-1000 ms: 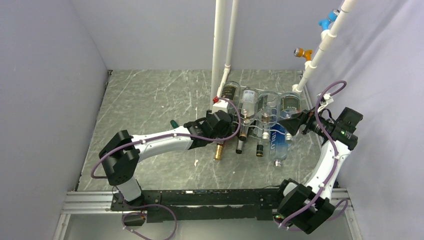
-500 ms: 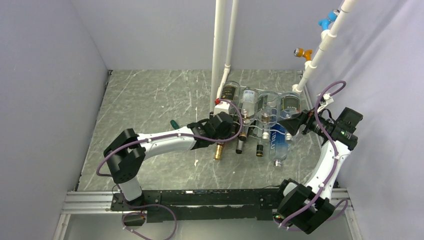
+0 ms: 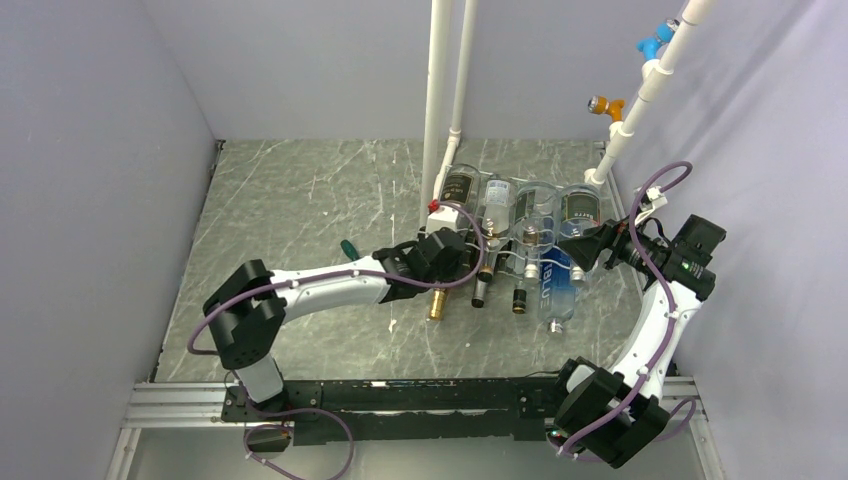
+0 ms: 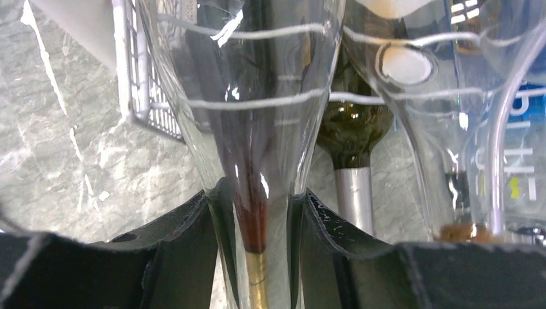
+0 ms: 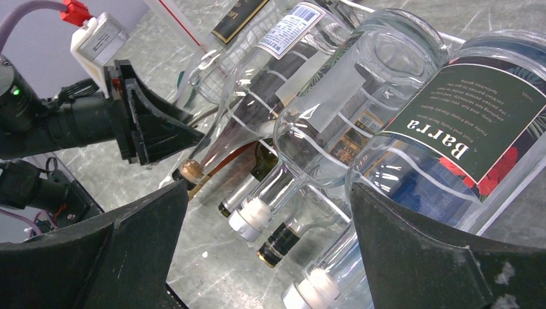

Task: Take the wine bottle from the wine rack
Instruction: Pick up the wine bottle from the wine rack.

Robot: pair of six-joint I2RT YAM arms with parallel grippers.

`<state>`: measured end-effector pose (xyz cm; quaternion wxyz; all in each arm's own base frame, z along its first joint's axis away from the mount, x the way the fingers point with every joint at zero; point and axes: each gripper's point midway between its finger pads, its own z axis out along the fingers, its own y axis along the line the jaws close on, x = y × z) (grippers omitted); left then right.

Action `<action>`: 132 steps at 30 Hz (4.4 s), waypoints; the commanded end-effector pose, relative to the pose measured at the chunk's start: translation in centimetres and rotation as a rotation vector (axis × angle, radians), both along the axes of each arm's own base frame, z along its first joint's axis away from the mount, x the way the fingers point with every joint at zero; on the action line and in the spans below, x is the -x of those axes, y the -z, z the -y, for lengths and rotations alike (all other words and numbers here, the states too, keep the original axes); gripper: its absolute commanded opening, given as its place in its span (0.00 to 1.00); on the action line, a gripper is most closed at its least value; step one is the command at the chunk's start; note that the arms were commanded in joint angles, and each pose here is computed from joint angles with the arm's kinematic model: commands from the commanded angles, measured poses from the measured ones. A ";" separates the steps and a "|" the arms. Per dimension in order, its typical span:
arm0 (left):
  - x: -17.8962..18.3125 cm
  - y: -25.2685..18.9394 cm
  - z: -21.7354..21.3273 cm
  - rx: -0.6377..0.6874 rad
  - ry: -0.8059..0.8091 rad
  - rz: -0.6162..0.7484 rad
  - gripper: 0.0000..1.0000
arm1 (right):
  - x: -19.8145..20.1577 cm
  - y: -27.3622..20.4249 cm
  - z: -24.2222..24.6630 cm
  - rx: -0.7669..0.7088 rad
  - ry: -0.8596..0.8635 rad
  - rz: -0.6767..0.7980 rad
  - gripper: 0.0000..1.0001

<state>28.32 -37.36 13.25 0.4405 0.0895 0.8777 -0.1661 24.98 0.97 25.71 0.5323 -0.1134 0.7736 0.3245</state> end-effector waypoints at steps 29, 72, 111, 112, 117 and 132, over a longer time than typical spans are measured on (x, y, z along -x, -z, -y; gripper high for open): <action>1.6 -14.3 -4.1 0.277 -0.017 0.340 0.00 | -0.1 -0.6 0.2 0.017 0.006 0.039 1.00; 9.3 -17.3 -8.1 0.545 0.205 0.280 0.00 | 0.1 -0.8 -3.1 0.161 -0.192 0.027 1.00; 13.9 -15.6 -13.9 0.439 0.234 -0.074 0.00 | 3.4 -4.4 -21.8 0.583 -1.209 0.653 1.00; 13.8 -15.6 -13.8 0.442 0.232 -0.092 0.00 | 3.7 -4.2 -22.3 0.595 -1.236 0.668 1.00; 14.4 -15.6 -12.9 0.475 0.275 -0.204 0.00 | 4.4 -3.5 -25.4 0.632 -1.310 0.701 1.00; 15.3 -15.6 -12.9 0.535 0.307 -0.393 0.00 | 4.3 1.9 -33.8 0.803 -1.432 0.739 1.00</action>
